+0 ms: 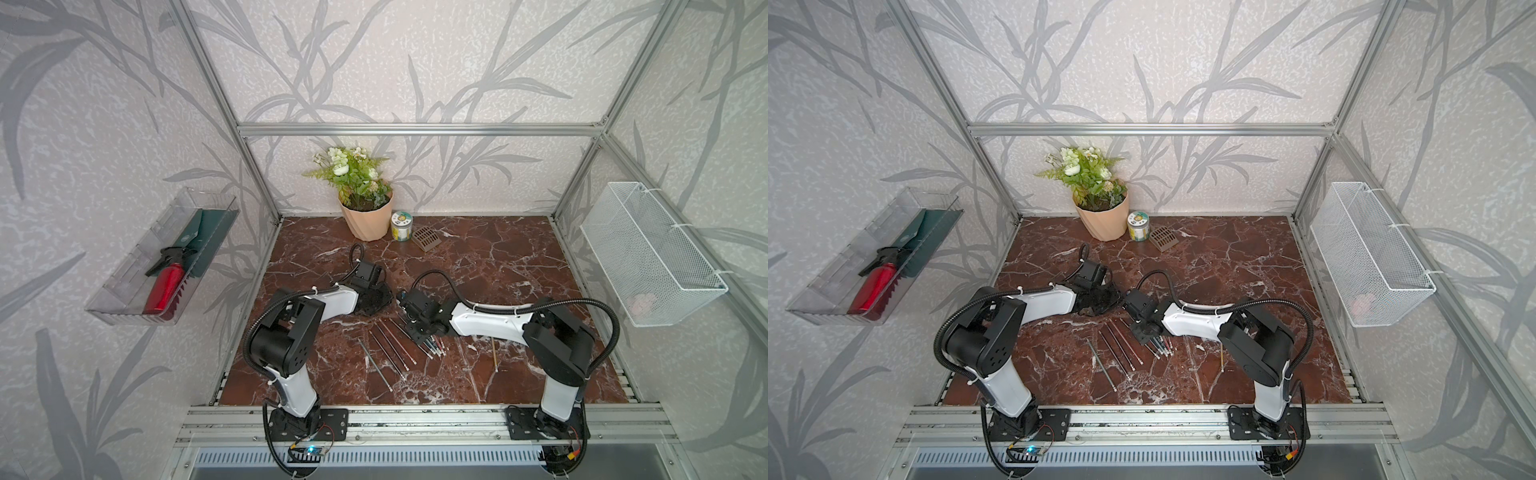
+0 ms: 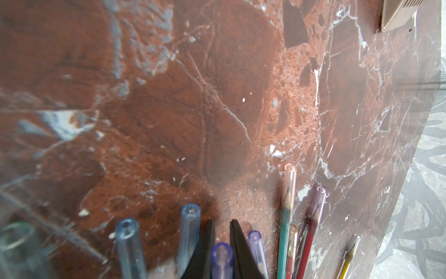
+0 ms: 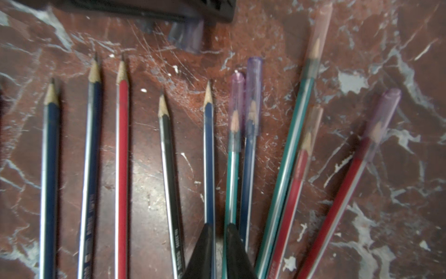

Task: Remove the protective cover of the pencils
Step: Place the protective sleeve at the center of the board, then pick up the pencil from the center of the board.

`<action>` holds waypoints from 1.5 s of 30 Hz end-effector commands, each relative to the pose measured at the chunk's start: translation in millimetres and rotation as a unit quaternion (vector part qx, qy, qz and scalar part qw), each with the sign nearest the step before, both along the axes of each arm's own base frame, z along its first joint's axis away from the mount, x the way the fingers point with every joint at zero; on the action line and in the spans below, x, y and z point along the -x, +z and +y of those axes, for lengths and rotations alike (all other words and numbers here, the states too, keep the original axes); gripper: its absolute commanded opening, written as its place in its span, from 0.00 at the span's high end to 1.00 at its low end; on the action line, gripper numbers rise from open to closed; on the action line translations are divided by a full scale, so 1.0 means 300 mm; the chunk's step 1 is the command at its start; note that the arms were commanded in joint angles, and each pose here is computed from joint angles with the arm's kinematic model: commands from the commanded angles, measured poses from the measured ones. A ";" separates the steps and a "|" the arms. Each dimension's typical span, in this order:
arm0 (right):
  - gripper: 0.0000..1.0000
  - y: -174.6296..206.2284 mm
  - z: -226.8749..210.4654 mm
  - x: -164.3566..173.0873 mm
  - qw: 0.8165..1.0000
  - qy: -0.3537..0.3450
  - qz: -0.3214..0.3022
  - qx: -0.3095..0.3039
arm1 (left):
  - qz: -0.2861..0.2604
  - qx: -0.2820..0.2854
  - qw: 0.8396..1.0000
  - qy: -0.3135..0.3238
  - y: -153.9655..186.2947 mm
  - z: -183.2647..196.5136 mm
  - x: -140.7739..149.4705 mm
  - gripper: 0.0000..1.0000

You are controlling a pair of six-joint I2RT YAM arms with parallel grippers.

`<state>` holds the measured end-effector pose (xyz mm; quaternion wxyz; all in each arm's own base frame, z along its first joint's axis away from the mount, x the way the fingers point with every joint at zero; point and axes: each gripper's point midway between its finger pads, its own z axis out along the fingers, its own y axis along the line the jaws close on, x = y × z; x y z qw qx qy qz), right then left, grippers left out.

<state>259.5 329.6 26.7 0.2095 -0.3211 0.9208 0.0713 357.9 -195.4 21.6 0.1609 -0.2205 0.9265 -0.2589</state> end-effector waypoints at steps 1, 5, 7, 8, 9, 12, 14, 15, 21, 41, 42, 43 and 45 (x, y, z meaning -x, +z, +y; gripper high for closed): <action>0.84 -0.005 -0.020 -0.016 1.000 -0.015 0.000 0.014 | -0.002 -0.013 1.000 0.001 0.003 0.004 -0.009 0.82; 0.84 -0.016 -0.026 -0.016 1.000 -0.017 0.003 0.019 | -0.001 -0.014 1.000 0.001 0.001 0.006 -0.008 0.80; 0.84 -0.015 -0.026 -0.017 1.000 -0.017 0.002 0.020 | -0.001 -0.014 1.000 0.002 -0.001 0.006 -0.008 0.80; 0.83 -0.014 -0.026 -0.018 1.000 -0.017 0.002 0.019 | -0.001 -0.014 1.000 0.002 0.000 0.006 -0.008 0.80; 0.83 -0.014 -0.027 -0.017 1.000 -0.017 0.002 0.020 | -0.001 -0.014 1.000 0.002 -0.002 0.006 -0.007 0.80; 0.81 -0.014 -0.024 -0.018 1.000 -0.017 0.002 0.018 | -0.002 -0.013 1.000 0.001 0.002 0.004 -0.008 0.80; 0.80 -0.020 -0.023 -0.018 1.000 -0.017 0.003 0.020 | -0.002 -0.013 1.000 0.001 0.003 0.005 -0.008 0.80; 0.79 -0.027 -0.025 -0.017 1.000 -0.017 0.005 0.023 | -0.002 -0.012 1.000 0.001 0.005 0.005 -0.006 0.80; 0.79 -0.056 -0.027 -0.017 0.999 -0.017 0.012 0.034 | -0.011 -0.009 1.000 0.002 0.031 0.010 0.004 0.77; 0.99 0.102 0.009 -0.017 0.999 -0.006 -0.022 -0.034 | -0.087 0.060 0.994 -0.005 0.182 -0.007 0.047 0.75; 0.99 0.117 0.013 -0.015 0.999 -0.004 -0.024 -0.044 | -0.097 0.070 0.993 -0.008 0.195 -0.015 0.049 0.75; 0.99 0.129 0.015 -0.011 0.998 -0.002 -0.026 -0.052 | -0.101 0.076 0.992 -0.009 0.203 -0.019 0.052 0.74; 1.00 0.152 0.019 -0.001 0.997 0.003 -0.029 -0.069 | -0.110 0.080 0.991 -0.008 0.217 -0.016 0.056 0.73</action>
